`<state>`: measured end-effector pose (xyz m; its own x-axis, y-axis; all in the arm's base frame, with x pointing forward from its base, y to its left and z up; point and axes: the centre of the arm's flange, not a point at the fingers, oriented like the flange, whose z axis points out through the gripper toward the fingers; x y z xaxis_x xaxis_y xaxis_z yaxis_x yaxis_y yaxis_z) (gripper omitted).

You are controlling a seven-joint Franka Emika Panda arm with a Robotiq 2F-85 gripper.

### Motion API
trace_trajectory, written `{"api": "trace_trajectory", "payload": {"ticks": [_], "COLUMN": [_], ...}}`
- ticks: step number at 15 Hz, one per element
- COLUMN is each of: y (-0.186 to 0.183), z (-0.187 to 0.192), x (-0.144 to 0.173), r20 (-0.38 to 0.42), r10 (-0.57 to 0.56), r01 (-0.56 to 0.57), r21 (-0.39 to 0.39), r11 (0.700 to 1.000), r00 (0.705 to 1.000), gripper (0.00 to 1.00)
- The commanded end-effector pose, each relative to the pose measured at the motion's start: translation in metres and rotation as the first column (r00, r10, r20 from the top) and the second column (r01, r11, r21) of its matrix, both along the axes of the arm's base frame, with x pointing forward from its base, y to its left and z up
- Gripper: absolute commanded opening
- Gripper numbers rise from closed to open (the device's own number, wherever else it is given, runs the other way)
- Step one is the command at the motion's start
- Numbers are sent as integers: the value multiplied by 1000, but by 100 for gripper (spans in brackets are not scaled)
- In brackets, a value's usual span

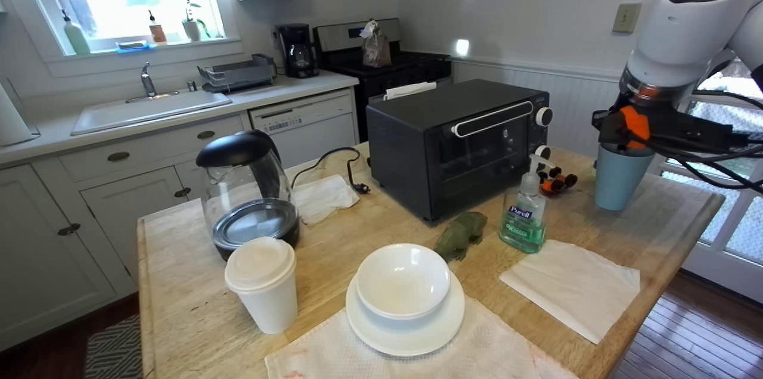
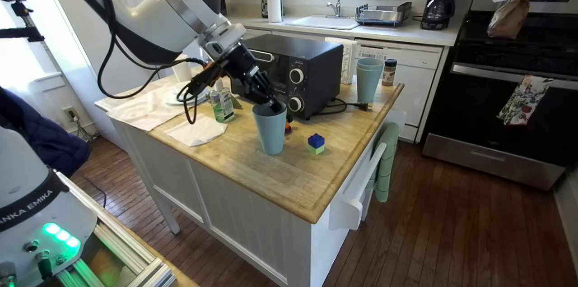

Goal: Put the fork into the cup

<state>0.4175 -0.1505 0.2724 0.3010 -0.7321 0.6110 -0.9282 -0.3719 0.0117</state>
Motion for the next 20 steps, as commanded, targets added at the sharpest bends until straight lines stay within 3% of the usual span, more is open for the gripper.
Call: {"api": "trace_trajectory", "payload": {"ticks": [1, 5, 11, 15, 20], "y": [9, 16, -6, -13, -25], "z": [25, 59, 101, 108, 138], "x": [1, 3, 8, 4, 1], "r20": [23, 23, -91, -165, -199], "r10": [9, 42, 246, 364, 452], "r01": [-9, -43, -232, -327, -397], "r21": [19, 52, 144, 215, 262], "r11": [1000, 998, 962, 920, 880], "r00": [1000, 999, 965, 917, 870], "gripper": [33, 59, 98, 100, 100]}}
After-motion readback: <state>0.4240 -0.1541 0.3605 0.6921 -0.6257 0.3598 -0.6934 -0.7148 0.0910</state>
